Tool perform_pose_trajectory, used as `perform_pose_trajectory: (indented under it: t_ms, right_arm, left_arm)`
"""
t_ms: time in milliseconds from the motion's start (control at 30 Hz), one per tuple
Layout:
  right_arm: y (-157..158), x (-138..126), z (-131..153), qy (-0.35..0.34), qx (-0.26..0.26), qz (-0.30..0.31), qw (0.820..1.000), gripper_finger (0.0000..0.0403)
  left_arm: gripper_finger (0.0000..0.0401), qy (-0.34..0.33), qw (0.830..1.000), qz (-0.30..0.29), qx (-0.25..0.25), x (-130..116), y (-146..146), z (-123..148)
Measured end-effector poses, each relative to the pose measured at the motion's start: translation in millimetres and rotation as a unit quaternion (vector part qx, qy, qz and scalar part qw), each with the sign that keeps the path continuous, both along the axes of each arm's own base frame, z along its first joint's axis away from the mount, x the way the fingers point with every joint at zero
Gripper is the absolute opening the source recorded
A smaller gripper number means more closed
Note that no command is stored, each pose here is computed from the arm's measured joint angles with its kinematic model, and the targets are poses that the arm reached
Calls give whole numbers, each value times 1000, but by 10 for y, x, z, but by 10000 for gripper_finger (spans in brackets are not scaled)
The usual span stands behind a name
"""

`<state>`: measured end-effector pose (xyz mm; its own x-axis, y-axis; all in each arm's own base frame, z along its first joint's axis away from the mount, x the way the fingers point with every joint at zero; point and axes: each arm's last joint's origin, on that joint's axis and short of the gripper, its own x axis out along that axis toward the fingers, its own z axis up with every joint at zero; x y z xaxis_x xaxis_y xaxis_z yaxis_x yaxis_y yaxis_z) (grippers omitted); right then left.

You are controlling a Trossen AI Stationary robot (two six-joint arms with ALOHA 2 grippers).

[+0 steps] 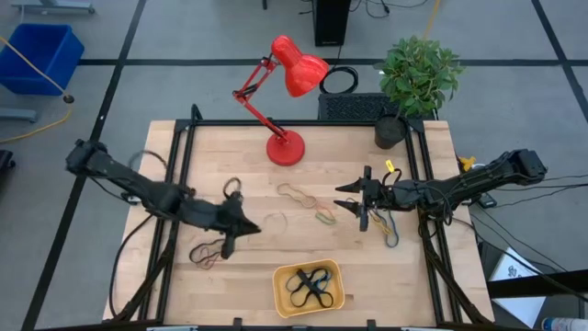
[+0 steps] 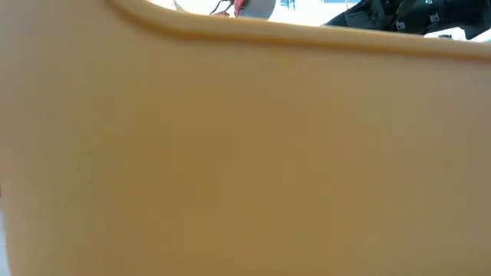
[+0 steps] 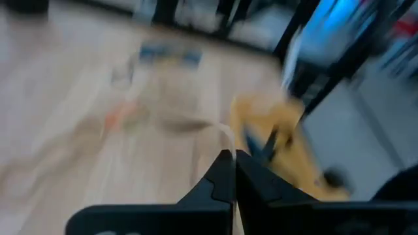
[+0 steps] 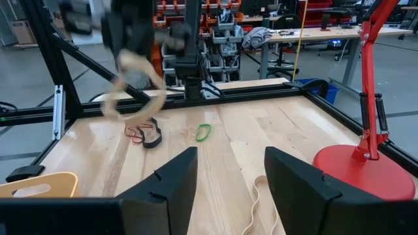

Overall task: Pick and place rubber bands into bin
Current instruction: Put the white rubber band into the yellow bin

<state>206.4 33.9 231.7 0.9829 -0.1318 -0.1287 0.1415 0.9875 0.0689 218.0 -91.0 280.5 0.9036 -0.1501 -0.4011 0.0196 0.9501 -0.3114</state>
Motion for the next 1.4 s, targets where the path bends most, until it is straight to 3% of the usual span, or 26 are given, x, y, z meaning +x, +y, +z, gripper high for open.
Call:
perform_pose_trajectory:
  t_ms: [200, 367, 500, 800, 1100, 1400]
  right_arm:
    - [0, 0, 0, 0, 0, 0, 1000, 175]
    - [0, 0, 1, 0, 0, 0, 1000, 174]
    - [0, 0, 1, 0, 0, 1, 1000, 172]
    - [2, -1, -3, 2, 1, 2, 1000, 174]
    - [2, -2, -10, 5, 1, 2, 1000, 175]
    - [0, -8, -48, 25, -4, 2, 1000, 172]
  left_arm:
    - [6, -162, 987, -9, -17, 14, 42, 364]
    - [5, -200, 979, -35, 0, 96, -5, 494]
    - [4, -172, 983, -49, 36, 249, -98, 668]
    - [5, -23, 991, -73, 107, 799, -349, 802]
    - [7, 39, 988, -111, 96, 1318, -628, 441]
    - [8, 100, 988, -107, 52, 1573, -833, -81]
